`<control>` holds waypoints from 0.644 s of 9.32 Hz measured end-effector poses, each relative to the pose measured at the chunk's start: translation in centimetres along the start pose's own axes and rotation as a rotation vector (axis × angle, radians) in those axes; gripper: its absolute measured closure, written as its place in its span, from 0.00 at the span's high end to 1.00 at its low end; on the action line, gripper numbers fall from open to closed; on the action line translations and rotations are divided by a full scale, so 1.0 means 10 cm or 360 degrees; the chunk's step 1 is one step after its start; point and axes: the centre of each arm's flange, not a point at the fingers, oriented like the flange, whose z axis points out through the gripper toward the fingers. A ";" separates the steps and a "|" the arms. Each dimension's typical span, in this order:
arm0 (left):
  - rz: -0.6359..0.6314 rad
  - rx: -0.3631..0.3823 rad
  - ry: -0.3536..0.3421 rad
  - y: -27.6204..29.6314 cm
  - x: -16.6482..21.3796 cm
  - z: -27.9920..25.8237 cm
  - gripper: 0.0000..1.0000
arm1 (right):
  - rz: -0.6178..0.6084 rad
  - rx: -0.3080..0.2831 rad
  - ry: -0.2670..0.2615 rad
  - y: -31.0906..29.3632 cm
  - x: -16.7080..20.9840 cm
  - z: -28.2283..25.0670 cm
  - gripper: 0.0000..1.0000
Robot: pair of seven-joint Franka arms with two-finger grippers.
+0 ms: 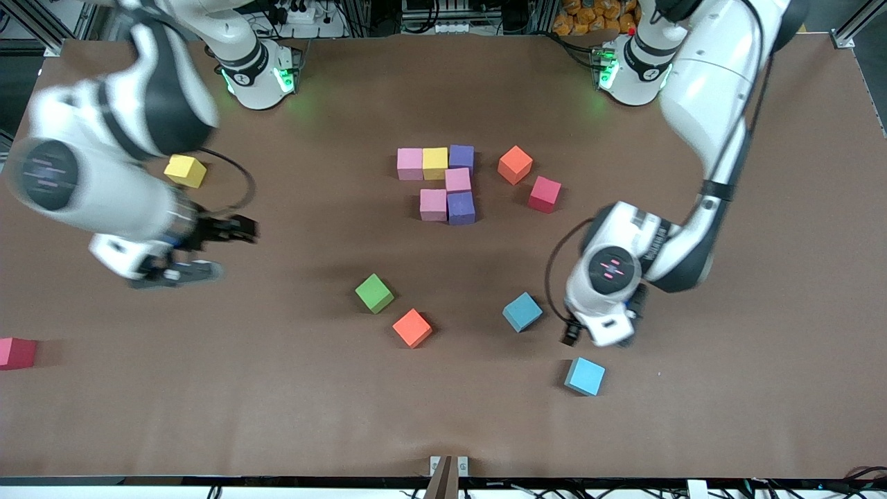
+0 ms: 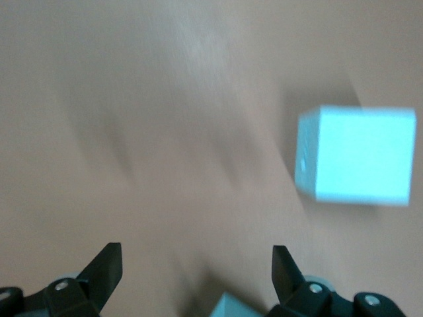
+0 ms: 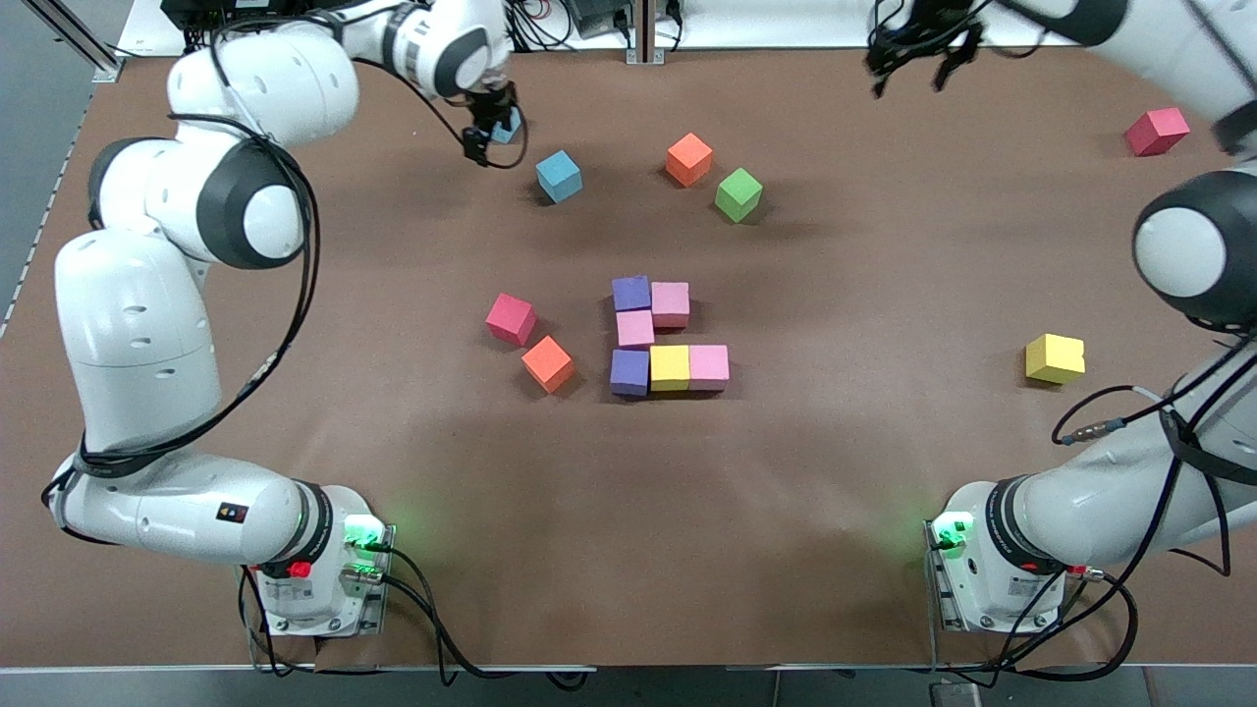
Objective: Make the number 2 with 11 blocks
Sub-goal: 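Grasp the light blue cube with the left gripper while the right grasps green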
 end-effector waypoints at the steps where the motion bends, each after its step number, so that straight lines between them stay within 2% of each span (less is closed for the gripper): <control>1: -0.0004 0.0001 -0.0004 -0.02 0.29 0.02 1.00 | -0.0047 -0.0003 0.0043 -0.23 0.05 0.29 1.00; 2: -0.0008 -0.0020 -0.0009 -0.02 0.47 0.04 1.00 | -0.0108 -0.0011 0.0046 -0.49 0.04 0.48 1.00; 4: -0.0015 -0.0144 -0.0026 0.07 0.53 0.12 1.00 | -0.0203 -0.0034 -0.0007 -0.89 0.02 0.89 1.00; 5: -0.0011 -0.0182 -0.0037 0.10 0.50 0.19 1.00 | -0.0238 -0.0034 0.0031 -1.05 0.02 1.12 1.00; 6: -0.0005 -0.0186 -0.0045 0.12 0.46 0.26 1.00 | -0.0256 -0.0019 0.0115 -1.16 0.02 1.35 1.00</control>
